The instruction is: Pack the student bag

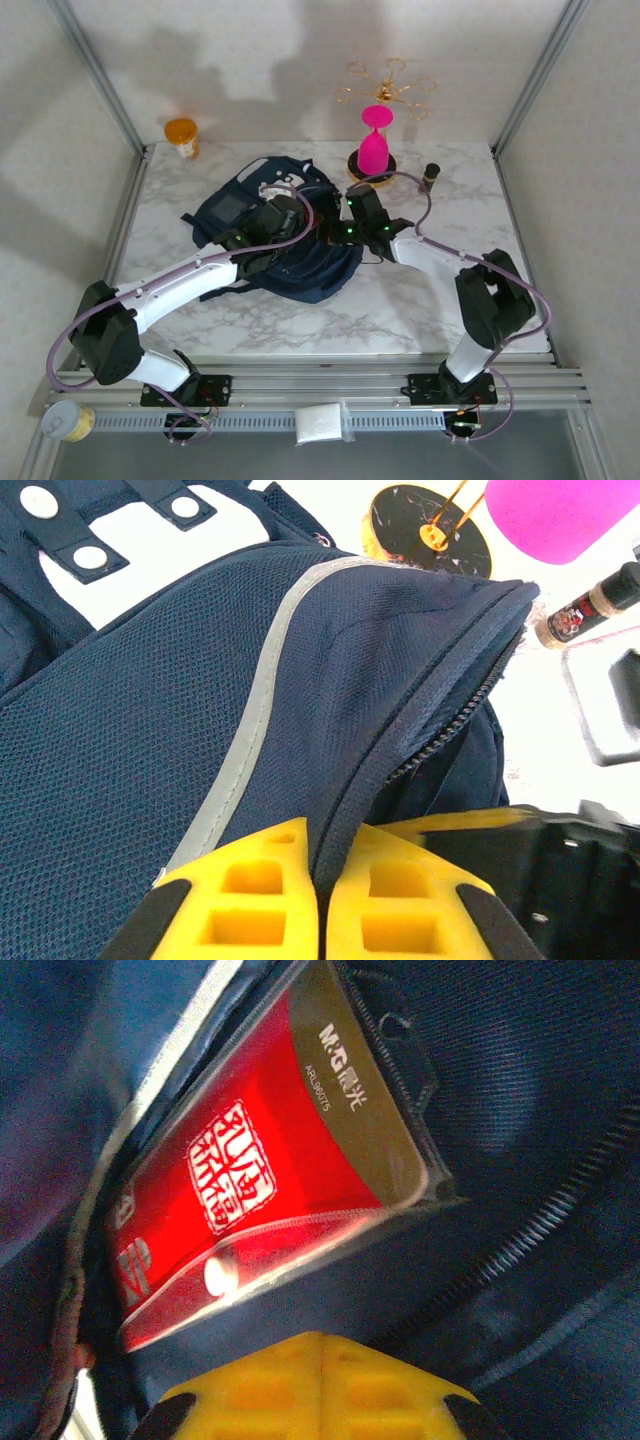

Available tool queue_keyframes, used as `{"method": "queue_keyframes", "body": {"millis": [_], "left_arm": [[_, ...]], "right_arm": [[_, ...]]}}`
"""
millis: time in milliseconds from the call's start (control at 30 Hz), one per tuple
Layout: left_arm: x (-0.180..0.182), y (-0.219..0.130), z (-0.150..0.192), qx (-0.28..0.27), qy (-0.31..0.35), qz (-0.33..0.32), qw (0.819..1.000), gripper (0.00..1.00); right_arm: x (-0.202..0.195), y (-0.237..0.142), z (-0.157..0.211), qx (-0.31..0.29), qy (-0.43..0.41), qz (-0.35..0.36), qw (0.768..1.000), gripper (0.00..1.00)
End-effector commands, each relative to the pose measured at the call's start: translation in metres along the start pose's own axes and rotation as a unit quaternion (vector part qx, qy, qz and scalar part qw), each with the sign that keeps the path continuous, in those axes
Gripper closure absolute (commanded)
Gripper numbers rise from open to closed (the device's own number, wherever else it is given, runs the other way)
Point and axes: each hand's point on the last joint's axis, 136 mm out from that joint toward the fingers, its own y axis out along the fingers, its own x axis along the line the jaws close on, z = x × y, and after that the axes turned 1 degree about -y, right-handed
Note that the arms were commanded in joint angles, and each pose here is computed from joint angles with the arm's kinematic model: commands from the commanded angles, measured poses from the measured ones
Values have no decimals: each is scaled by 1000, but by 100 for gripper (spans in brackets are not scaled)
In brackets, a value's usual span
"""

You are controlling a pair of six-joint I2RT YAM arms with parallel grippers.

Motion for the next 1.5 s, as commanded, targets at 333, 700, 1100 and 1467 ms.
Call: {"method": "queue_keyframes", "body": {"millis": [333,700,1100,1467], "left_arm": [[-20,-5,-5,-13,-34,47,998,100],[-37,19,33,46,-30,89,995,89],[17,-56,30,25,-38,128,991,37],[147,-40,7,-45,-194,14,980,23]], "right_arm": [[4,9,-68,-97,-27,45,994,96],[-7,-63,-18,-79,-35,61,994,83],[-14,-84,41,-28,-20,162,986,71],[72,-21,103,8,-63,190,980,56]]}}
